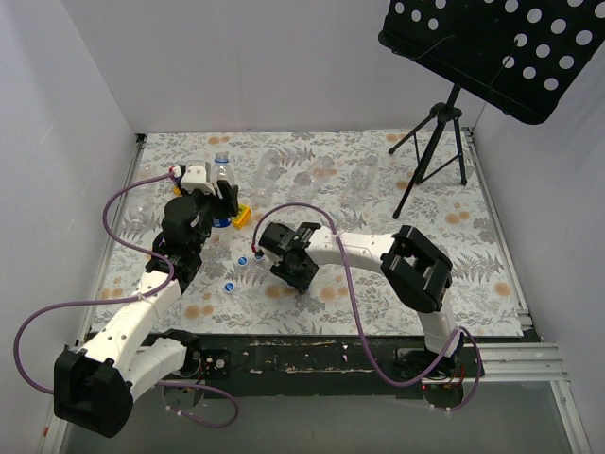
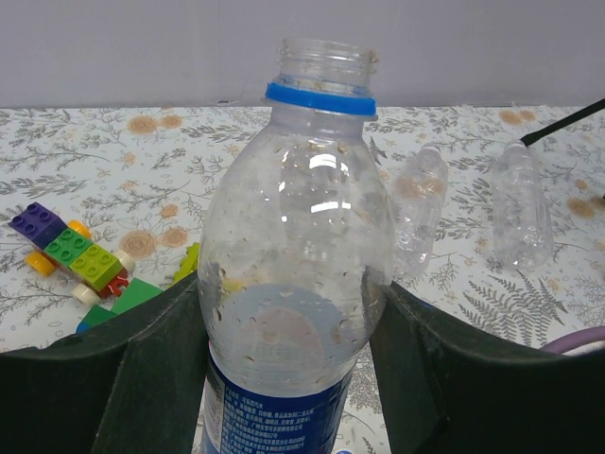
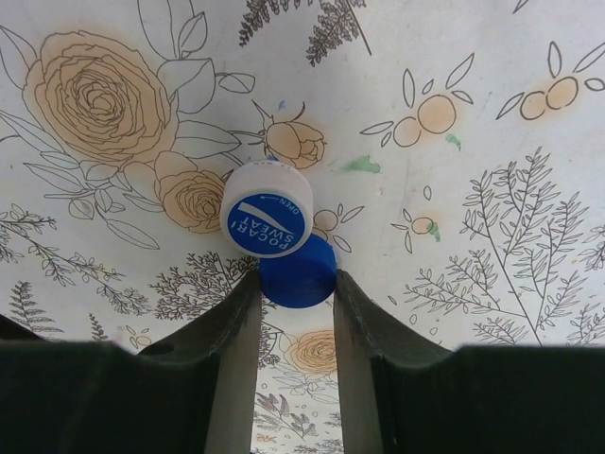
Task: Screw on the bottle caps
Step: Screw the bottle cap onto the plastic bottle.
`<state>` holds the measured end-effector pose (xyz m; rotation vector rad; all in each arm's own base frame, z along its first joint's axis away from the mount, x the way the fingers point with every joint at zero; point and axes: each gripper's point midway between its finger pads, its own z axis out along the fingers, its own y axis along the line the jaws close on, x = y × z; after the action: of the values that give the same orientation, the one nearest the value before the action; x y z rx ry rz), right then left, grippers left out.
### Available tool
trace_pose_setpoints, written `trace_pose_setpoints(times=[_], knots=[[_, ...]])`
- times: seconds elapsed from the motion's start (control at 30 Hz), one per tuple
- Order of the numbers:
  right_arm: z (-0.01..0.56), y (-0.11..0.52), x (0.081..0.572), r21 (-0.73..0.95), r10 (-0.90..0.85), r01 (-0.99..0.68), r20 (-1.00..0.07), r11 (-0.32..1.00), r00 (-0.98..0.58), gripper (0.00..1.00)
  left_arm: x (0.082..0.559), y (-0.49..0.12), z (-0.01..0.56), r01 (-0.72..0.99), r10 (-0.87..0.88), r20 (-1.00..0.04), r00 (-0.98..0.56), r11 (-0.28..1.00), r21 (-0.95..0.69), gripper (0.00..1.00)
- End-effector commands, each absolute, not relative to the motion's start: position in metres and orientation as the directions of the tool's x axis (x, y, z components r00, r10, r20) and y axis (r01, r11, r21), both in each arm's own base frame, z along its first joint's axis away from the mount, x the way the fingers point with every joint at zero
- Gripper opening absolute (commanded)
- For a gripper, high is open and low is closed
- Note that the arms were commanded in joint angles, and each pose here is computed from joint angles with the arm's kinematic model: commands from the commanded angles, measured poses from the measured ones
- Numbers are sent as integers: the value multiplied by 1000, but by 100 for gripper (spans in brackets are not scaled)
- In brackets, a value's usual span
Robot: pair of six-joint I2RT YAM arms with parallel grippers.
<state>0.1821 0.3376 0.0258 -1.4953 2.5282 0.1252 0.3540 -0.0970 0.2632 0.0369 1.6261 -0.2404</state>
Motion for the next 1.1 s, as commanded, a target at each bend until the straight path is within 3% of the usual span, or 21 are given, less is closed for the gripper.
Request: trace_pose_setpoints(times=[0.0, 0.23, 0.47, 0.77, 1.07], knots=[[53, 343, 188, -52, -843, -874, -297, 483, -448, 23, 348, -109, 289, 261, -112, -994, -12, 959, -111, 44], [96, 312, 189, -27, -786, -853, -404, 522, -468, 18, 323, -164, 287, 590, -11, -1000, 23, 807, 5, 46], [176, 280, 189, 12, -659, -844, -618, 537, -428, 18, 284, -210, 275, 823, 65, -994, 86, 557, 108, 47], [283, 268, 162, 12, -471, -915, -854, 404, -219, 17, 224, -257, 249, 941, 143, -973, 184, 261, 216, 52], [324, 263, 147, -63, -415, -951, -907, 303, -72, 17, 197, -279, 232, 965, 180, -964, 197, 141, 223, 53]])
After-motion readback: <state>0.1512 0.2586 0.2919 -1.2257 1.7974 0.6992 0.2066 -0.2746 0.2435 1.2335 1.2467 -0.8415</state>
